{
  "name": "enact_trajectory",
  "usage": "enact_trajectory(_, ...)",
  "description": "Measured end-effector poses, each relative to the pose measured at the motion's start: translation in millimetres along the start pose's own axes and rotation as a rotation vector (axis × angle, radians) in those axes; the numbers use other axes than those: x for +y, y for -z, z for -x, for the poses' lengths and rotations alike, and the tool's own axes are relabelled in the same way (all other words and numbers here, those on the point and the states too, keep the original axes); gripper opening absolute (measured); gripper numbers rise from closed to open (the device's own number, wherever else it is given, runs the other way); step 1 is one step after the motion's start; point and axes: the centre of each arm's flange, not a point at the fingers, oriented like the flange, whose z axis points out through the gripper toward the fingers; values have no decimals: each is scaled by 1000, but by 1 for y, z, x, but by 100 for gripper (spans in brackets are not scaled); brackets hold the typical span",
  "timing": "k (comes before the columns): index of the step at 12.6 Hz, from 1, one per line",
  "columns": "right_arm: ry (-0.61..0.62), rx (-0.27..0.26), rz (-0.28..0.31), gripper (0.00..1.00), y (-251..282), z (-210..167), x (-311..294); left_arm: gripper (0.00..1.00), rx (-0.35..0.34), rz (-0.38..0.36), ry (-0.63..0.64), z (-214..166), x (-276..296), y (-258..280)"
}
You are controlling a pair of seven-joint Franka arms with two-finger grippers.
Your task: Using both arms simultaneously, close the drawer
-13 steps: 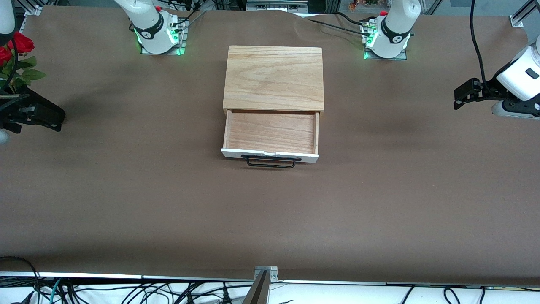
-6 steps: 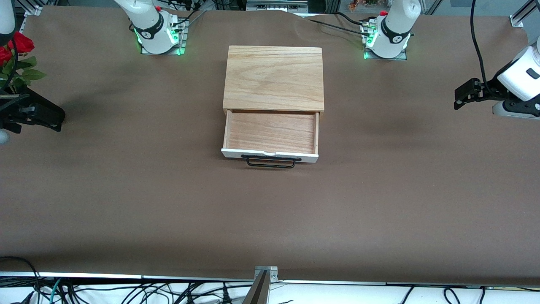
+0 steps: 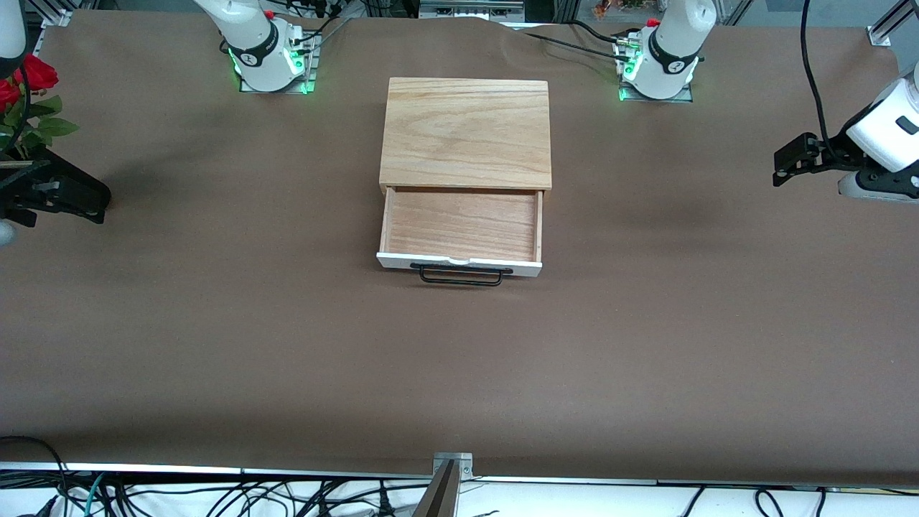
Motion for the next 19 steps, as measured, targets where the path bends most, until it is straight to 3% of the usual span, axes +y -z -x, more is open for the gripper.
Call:
enact_trajectory(13, 0, 0, 0, 100, 0, 0, 0, 100, -30, 14, 20, 4, -9, -4)
enact_trajectory(16, 0, 0, -1, 100, 0, 0, 0, 100, -40, 117, 41, 4, -8, -11)
enact_trajectory(19, 8, -17, -45, 100, -13, -6, -9, 100, -49, 294, 43, -9, 16, -30)
